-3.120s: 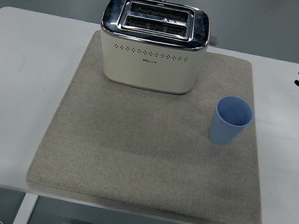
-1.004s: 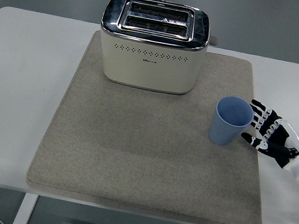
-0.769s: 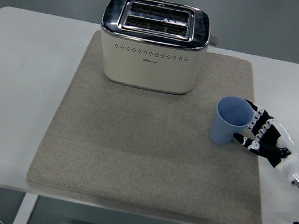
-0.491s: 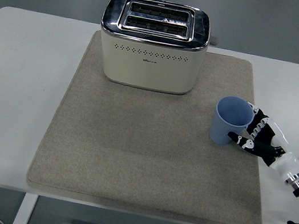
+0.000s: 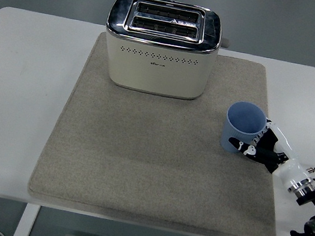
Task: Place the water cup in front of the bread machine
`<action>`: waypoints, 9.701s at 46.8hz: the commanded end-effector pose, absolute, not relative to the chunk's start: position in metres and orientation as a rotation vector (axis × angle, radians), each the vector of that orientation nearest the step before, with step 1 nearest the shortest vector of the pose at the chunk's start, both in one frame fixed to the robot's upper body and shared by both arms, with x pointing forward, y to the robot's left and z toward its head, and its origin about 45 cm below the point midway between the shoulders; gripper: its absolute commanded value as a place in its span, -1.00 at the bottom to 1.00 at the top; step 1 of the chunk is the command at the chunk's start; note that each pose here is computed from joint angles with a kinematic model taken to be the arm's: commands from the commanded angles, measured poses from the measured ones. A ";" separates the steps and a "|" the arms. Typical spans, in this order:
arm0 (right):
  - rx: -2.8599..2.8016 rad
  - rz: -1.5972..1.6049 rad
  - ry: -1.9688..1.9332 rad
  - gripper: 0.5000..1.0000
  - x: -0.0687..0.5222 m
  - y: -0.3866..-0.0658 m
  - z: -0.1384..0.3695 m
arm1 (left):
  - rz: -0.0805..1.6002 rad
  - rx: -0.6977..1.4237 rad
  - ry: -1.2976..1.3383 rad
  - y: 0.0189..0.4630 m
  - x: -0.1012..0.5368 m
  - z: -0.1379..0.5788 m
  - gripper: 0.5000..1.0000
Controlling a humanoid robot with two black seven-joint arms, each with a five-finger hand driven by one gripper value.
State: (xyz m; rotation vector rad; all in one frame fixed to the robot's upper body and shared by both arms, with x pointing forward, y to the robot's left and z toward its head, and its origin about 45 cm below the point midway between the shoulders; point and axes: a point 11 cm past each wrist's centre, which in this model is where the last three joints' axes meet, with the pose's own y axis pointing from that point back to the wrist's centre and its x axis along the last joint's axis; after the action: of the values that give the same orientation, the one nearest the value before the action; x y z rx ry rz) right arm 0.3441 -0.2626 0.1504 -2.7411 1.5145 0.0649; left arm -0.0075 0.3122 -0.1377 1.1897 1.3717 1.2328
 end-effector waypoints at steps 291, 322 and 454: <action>-2.802 -0.054 1.325 0.57 0.379 -0.072 0.154 | 1.223 1.182 1.375 0.309 -0.007 -0.138 1.00; -2.787 -0.021 1.290 0.57 0.374 -0.065 0.160 | 1.223 1.182 1.375 0.309 -0.007 -0.138 1.00; -2.743 0.084 1.395 0.71 0.384 -0.124 0.148 | 1.213 1.196 1.392 0.309 -0.010 -0.138 1.00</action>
State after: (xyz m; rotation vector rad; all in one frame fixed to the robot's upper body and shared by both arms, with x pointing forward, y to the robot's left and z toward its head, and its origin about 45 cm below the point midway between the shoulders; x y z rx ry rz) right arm 0.3829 -0.1190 0.1480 -2.7420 1.3854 0.0901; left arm -0.0097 0.3088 -0.1375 1.1965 1.3925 1.2135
